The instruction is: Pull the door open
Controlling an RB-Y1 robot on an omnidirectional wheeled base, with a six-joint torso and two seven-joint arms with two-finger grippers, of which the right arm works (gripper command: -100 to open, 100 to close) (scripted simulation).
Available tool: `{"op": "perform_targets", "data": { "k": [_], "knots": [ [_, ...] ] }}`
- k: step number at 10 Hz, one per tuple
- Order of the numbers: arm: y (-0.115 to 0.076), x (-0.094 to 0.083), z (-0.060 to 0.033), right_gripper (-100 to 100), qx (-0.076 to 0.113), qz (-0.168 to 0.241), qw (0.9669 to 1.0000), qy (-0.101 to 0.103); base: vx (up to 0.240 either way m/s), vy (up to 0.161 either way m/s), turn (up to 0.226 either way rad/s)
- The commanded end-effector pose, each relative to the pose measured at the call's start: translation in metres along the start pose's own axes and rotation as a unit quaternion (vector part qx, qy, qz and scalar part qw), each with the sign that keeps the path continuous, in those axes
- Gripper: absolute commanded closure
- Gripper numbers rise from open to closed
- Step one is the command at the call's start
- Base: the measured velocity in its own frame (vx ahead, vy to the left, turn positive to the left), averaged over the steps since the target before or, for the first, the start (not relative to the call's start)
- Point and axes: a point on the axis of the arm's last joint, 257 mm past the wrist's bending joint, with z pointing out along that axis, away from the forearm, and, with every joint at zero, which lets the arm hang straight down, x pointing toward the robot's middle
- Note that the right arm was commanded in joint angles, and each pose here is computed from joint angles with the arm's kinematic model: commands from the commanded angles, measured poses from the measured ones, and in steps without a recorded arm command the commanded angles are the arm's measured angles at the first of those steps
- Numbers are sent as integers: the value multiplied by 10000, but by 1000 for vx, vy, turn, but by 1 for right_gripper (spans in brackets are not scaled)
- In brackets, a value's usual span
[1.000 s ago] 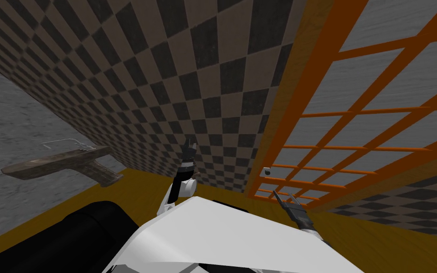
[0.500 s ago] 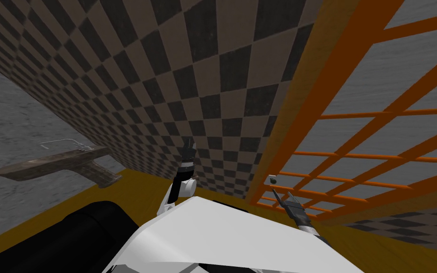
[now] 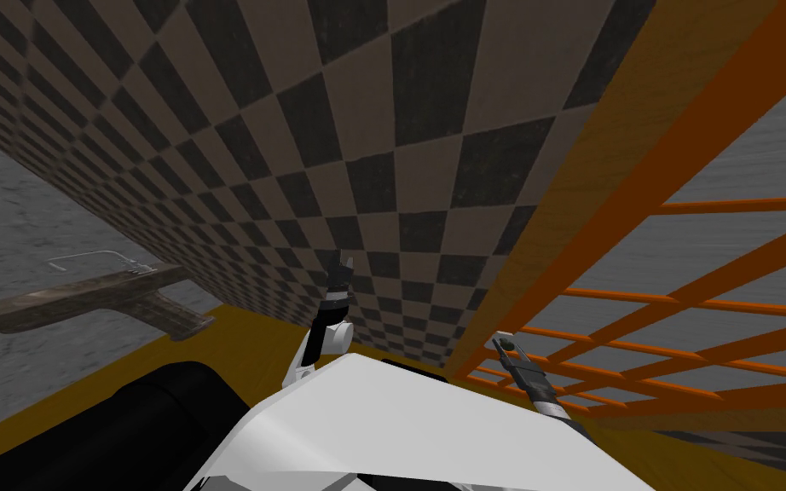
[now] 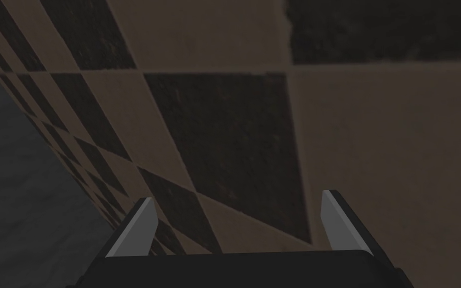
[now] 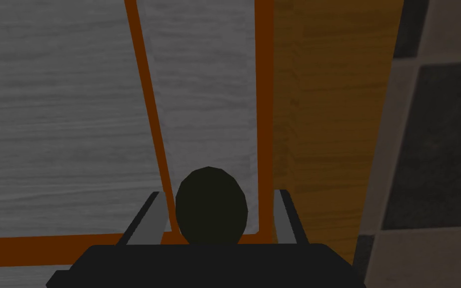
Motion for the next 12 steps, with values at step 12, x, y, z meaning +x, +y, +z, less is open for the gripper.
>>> {"op": "perform_targets", "data": {
  "k": [12],
  "knots": [
    [-20,-42,74,100,128,855,9962,-103,-41,-16,38]
  ]
}}
